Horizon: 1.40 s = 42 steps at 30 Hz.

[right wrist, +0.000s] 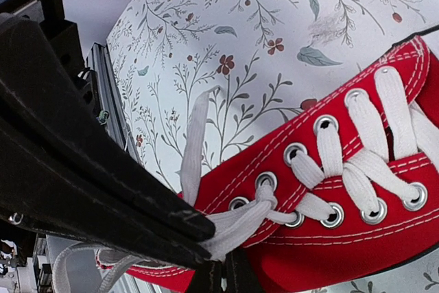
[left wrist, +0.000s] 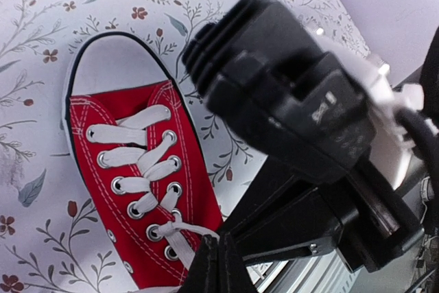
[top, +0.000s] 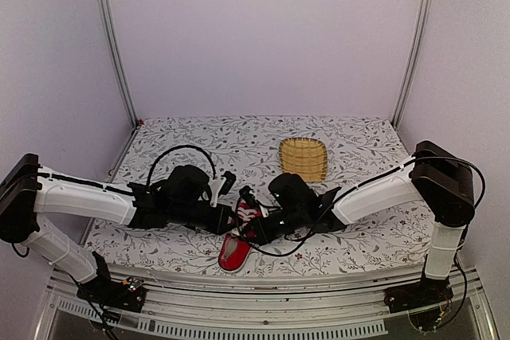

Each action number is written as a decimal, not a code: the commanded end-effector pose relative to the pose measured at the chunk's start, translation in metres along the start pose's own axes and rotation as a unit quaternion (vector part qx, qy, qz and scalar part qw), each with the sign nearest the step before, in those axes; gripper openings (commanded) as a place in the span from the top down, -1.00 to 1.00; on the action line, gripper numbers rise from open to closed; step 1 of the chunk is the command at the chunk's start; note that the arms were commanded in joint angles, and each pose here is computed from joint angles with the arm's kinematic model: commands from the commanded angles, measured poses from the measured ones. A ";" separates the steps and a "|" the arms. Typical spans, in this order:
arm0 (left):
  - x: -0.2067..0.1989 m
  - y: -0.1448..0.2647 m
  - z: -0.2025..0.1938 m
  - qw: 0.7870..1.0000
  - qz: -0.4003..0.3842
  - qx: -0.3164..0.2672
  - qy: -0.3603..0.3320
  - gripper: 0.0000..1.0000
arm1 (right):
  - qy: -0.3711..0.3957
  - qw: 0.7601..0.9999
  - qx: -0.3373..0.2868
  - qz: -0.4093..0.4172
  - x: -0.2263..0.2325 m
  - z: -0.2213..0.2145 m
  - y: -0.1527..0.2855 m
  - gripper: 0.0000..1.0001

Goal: Tie the shoes

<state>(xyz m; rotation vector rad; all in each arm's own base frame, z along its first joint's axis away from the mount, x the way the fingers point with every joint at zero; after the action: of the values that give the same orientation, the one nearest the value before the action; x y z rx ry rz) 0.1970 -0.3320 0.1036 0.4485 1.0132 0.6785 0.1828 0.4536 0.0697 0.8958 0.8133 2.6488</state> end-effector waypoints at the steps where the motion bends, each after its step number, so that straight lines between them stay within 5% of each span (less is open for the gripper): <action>1: -0.004 -0.001 -0.002 1.000 -0.008 0.000 -0.006 1.00 | 0.010 1.000 -0.011 -0.008 -0.004 0.014 -0.002 0.96; 26: 0.007 0.006 -0.003 1.000 0.014 -0.014 0.005 1.00 | 0.026 0.998 -0.028 -0.046 -0.003 0.034 0.018 0.96; 42: 0.007 0.007 0.001 1.000 0.015 -0.023 0.006 1.00 | 0.018 0.999 0.029 -0.021 0.002 0.008 0.018 0.96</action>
<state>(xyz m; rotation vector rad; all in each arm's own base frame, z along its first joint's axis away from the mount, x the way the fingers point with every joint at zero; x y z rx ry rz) 0.2000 -0.3222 0.0983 0.4444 1.0097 0.7360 0.1876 0.4488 0.0771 0.8262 0.9071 2.6104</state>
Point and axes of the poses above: each gripper's point midway between its finger pads, its own y axis back along the fingers, its own x axis along the line the jaws close on, z = x × y, the point moved 1 cm from there along y, back along the fingers, and after that the axes turned 12 degrees about y, right-handed, at the moved point
